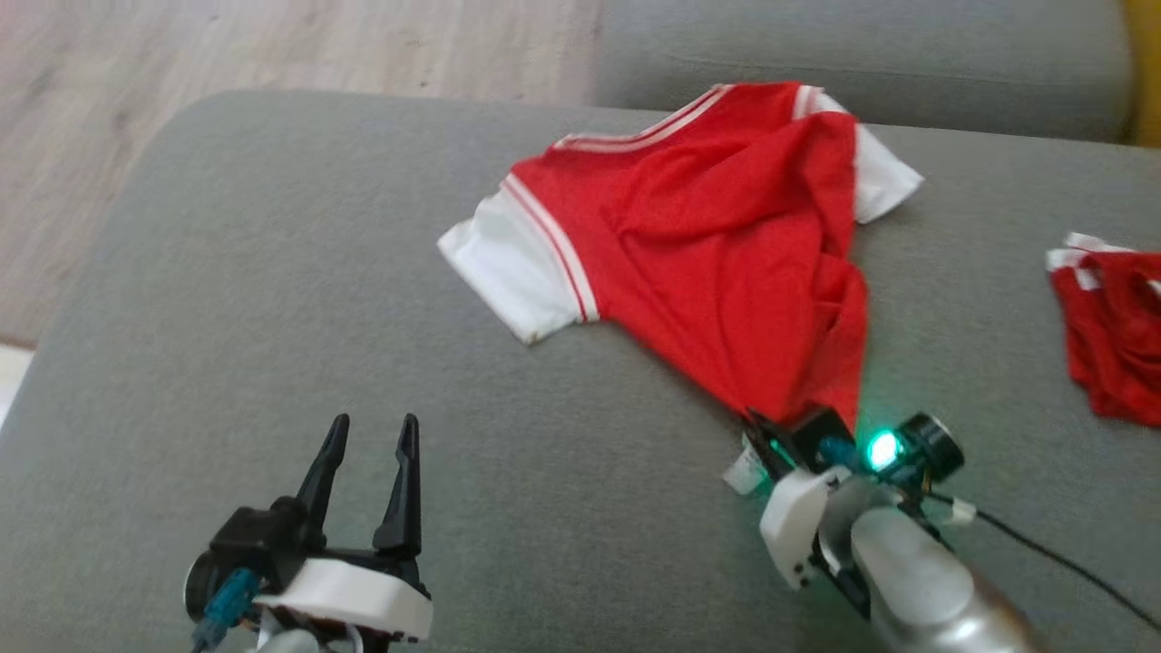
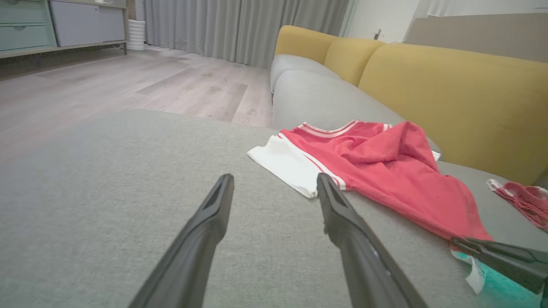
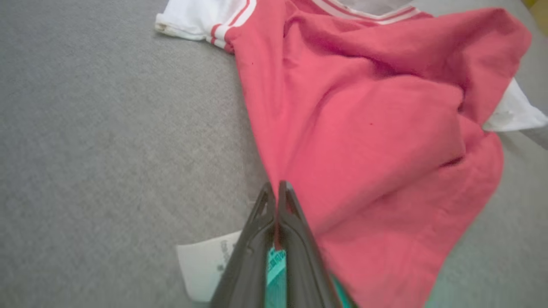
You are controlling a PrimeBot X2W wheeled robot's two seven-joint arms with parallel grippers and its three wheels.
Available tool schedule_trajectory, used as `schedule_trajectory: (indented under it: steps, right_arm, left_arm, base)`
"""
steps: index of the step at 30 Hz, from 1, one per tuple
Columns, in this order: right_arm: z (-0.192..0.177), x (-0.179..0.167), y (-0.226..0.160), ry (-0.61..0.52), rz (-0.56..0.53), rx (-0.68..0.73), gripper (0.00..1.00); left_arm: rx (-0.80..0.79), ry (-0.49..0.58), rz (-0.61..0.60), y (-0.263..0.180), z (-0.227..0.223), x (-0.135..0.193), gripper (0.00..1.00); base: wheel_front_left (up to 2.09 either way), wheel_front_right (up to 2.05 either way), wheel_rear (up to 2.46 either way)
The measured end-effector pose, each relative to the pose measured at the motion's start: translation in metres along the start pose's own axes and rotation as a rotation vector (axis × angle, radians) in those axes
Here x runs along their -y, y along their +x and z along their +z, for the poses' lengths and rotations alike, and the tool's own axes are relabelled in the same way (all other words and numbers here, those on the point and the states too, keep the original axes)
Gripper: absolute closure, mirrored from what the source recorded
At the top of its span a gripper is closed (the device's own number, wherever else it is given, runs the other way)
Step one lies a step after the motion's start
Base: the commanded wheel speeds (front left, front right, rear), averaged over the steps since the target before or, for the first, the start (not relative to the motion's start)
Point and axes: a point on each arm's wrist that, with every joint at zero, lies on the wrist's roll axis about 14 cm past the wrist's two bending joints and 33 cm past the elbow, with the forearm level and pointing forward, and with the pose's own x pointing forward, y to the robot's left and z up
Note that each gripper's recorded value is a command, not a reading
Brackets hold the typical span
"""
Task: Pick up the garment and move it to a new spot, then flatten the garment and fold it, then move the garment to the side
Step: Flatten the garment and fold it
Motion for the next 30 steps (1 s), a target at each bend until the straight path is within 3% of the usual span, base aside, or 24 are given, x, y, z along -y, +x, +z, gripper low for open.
schedule_trajectory:
  steps: [18, 24, 25, 26, 27, 30]
  right_arm:
    - [-0.049, 0.062, -0.077, 0.073, -0.269, -0.034, 1.00]
    - [-0.034, 0.048, -0.082, 0.097, -0.260, 0.026, 1.00]
    - [-0.028, 0.042, -0.081, 0.111, -0.250, 0.045, 0.71]
    - [-0.023, 0.036, -0.079, 0.123, -0.239, 0.062, 0.08]
    - [-0.018, 0.031, -0.078, 0.133, -0.229, 0.077, 0.00]
    - [-0.008, 0.028, -0.078, 0.167, -0.227, 0.116, 0.00]
  left_arm:
    - [0.000, 0.025, -0.104, 0.007, 0.005, 0.034, 0.00]
    - [-0.021, 0.026, -0.111, -0.001, -0.002, 0.036, 0.00]
    - [-0.019, 0.026, -0.114, -0.001, -0.002, 0.037, 0.00]
    - [-0.017, 0.025, -0.117, -0.001, -0.001, 0.038, 0.00]
    - [-0.019, 0.025, -0.117, -0.002, -0.001, 0.038, 0.00]
    - [-0.018, 0.025, -0.116, -0.004, -0.001, 0.038, 0.00]
  base:
    - [0.00, 0.00, 0.00]
    - [0.00, 0.00, 0.00]
    - [0.00, 0.00, 0.00]
    - [0.00, 0.00, 0.00]
    - [0.00, 0.00, 0.00]
    - [0.00, 0.00, 0.00]
